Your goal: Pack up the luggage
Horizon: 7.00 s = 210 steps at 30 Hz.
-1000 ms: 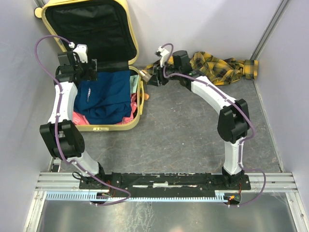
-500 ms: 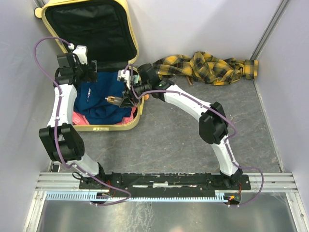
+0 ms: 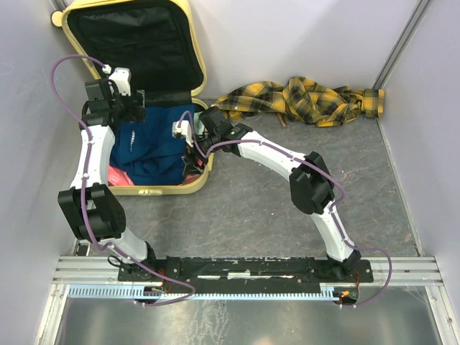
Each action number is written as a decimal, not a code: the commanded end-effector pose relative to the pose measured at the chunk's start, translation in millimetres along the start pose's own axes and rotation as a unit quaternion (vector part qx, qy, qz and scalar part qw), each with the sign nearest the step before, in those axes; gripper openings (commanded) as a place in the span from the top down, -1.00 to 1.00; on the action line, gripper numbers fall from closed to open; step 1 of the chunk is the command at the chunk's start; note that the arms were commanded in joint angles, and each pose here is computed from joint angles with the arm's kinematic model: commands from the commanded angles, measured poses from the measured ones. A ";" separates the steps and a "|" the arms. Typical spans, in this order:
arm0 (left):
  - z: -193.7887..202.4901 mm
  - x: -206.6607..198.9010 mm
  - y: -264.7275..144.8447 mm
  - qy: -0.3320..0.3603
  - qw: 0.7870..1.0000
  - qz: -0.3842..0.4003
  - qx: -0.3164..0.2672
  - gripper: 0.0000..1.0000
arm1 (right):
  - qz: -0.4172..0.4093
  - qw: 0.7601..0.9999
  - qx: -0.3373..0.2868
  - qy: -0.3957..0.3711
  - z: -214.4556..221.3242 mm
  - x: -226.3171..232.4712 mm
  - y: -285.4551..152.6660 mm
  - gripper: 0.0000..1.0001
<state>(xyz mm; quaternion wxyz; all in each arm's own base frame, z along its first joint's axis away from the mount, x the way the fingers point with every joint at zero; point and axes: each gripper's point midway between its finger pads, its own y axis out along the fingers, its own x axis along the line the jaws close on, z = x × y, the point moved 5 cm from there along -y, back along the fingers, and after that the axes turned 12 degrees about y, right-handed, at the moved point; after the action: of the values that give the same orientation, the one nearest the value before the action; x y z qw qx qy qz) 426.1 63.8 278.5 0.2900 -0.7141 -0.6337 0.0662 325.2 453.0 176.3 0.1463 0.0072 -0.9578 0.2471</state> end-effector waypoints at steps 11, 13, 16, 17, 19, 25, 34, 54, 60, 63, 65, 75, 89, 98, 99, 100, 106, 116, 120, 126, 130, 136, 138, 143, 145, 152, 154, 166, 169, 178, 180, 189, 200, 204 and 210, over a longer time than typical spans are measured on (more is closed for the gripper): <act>-24.1 3.7 -12.0 0.002 0.999 0.000 -0.040 -0.99 | 0.076 0.985 -0.153 0.014 -63.5 -48.8 -114.9 -0.64; -25.0 3.4 -10.5 0.002 0.999 0.003 -0.041 -0.99 | 0.078 0.986 -0.149 0.016 -51.7 -64.7 -125.9 -0.64; -24.9 3.2 -7.1 0.000 0.999 0.006 -0.039 -0.99 | 0.101 0.985 -0.140 0.012 -29.0 -90.7 -134.6 -0.59; -24.3 3.2 -5.4 0.000 0.999 0.007 -0.038 -0.99 | 0.112 0.985 -0.134 -0.002 -20.8 -99.6 -136.2 -0.59; -23.6 2.6 -2.6 -0.001 0.999 0.010 -0.036 -0.99 | 0.120 0.984 -0.128 -0.020 -5.1 -115.4 -135.6 -0.59; -23.0 2.6 3.3 -0.004 0.999 0.016 -0.034 -0.99 | 0.111 0.987 -0.099 -0.062 35.5 -150.1 -111.7 -0.60; -19.1 3.2 8.8 0.000 1.000 0.015 -0.026 -0.99 | 0.099 0.989 -0.076 -0.075 64.5 -172.4 -76.3 -0.59; -18.8 6.6 16.2 0.005 1.000 0.011 -0.022 -0.99 | 0.105 0.989 -0.037 -0.100 74.2 -178.2 -50.1 0.20; -22.4 5.0 15.6 -0.001 0.999 0.016 -0.030 -0.99 | 0.115 0.990 -0.031 -0.082 75.4 -167.5 -88.5 0.53; -22.1 3.8 15.0 -0.004 0.999 0.019 -0.031 -0.99 | 0.115 0.990 -0.039 -0.069 63.3 -155.5 -114.2 0.80; -21.9 3.7 14.2 -0.006 0.999 0.019 -0.031 -0.99 | 0.113 0.990 -0.047 -0.067 51.6 -144.6 -129.5 0.92; -24.1 0.3 8.1 -0.012 0.999 0.022 -0.043 -0.99 | 0.060 0.986 -0.149 -0.048 -37.2 -68.8 -145.6 0.96; -18.2 -3.8 -5.6 -0.003 0.999 0.017 -0.043 -0.99 | -0.046 0.994 -0.073 -0.061 -7.5 3.7 -42.5 0.95; -19.1 -4.5 -8.2 0.002 0.999 0.020 -0.046 -0.99 | -0.039 0.998 -0.036 -0.047 14.3 0.8 -34.6 0.26; -19.4 -5.2 -8.0 0.001 0.999 0.023 -0.046 -0.99 | -0.040 0.997 -0.037 -0.046 13.3 2.1 -35.1 0.10; -19.1 -5.0 -7.4 0.001 0.999 0.024 -0.046 -0.99 | -0.040 0.997 -0.040 -0.046 10.8 2.8 -36.6 -0.04; -19.8 -4.1 -5.9 0.002 0.999 0.023 -0.044 -0.99 | -0.010 0.996 -0.086 -0.024 -18.6 1.6 -57.5 -0.39; -22.3 -1.9 -1.1 0.000 0.999 0.022 -0.044 -0.99 | 0.191 0.960 -0.118 0.164 2.3 -90.2 -165.6 -0.31; -24.2 -2.0 3.7 -0.005 0.999 0.026 -0.046 -0.99 | 0.300 0.923 -0.094 0.221 39.1 -130.0 -210.3 -0.26; -25.7 -0.3 7.1 -0.007 0.999 0.026 -0.047 -0.99 | 0.442 0.858 -0.051 0.257 90.5 -178.7 -269.6 -0.20; -25.7 -0.9 8.4 -0.008 0.998 0.028 -0.046 -0.99 | 0.490 0.829 -0.005 0.271 123.7 -204.3 -288.1 -0.14; -25.3 -1.1 9.7 -0.009 0.999 0.029 -0.045 -0.99 | 0.512 0.816 0.020 0.268 149.5 -233.6 -284.4 -0.09; -25.4 -0.7 8.9 -0.009 0.999 0.028 -0.045 -0.98 | 0.524 0.809 0.027 0.266 154.6 -242.9 -283.8 -0.07; -25.1 -0.1 7.0 -0.005 0.999 0.025 -0.043 -0.99 | 0.548 0.797 0.039 0.252 166.4 -261.4 -282.3 -0.06; -24.4 -0.3 6.2 -0.005 0.999 0.025 -0.042 -0.98 | 0.553 0.795 0.039 0.247 167.4 -268.3 -281.4 -0.06; -23.5 -0.1 4.9 -0.003 0.999 0.023 -0.039 -0.99 | 0.557 0.795 0.040 0.238 172.9 -287.3 -275.3 0.08; -23.4 0.0 4.5 -0.002 0.999 0.022 -0.039 -0.99 | 0.557 0.794 0.040 0.241 172.7 -288.7 -274.7 0.26; -24.7 -1.4 3.0 -0.009 0.999 0.025 -0.042 -0.99 | 0.417 0.873 -0.031 0.251 122.7 -199.6 -273.8 0.96; -24.9 -3.2 1.6 -0.012 0.999 0.031 -0.042 -0.99 | 0.357 0.902 -0.059 0.236 104.8 -169.8 -270.7 0.96; -25.9 -6.9 -6.0 -0.035 0.997 0.028 -0.055 -0.99 | 0.202 0.948 -0.156 0.188 15.3 -103.0 -231.2 0.96; -27.0 -6.1 -9.2 -0.033 0.997 0.025 -0.057 -0.99 | 0.175 0.959 -0.159 0.155 -6.1 -87.6 -211.3 0.96; -24.0 -8.1 -22.1 -0.021 0.998 0.018 -0.058 -0.99 | 0.086 0.981 -0.151 0.087 -52.6 -30.3 -112.2 0.96; -16.2 -14.7 -28.2 -0.009 0.998 0.033 -0.052 -0.99 | 0.027 0.998 -0.058 0.016 -21.6 -9.9 -18.6 0.84; -14.0 -13.3 -27.3 -0.002 0.999 0.031 -0.043 -0.99 | 0.038 0.998 -0.054 0.021 -19.6 -12.7 -12.8 0.33; -12.9 -12.2 -20.1 0.006 0.999 0.043 -0.025 -0.99 | 0.049 0.995 -0.078 0.046 -38.7 -6.5 -30.7 -0.30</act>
<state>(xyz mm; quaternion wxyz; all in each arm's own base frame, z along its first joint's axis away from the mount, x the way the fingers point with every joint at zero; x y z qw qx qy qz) 407.2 48.2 278.4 0.2682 -0.7413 -0.6091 0.0870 333.3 443.5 159.0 0.2084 -0.0412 -0.9475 0.2390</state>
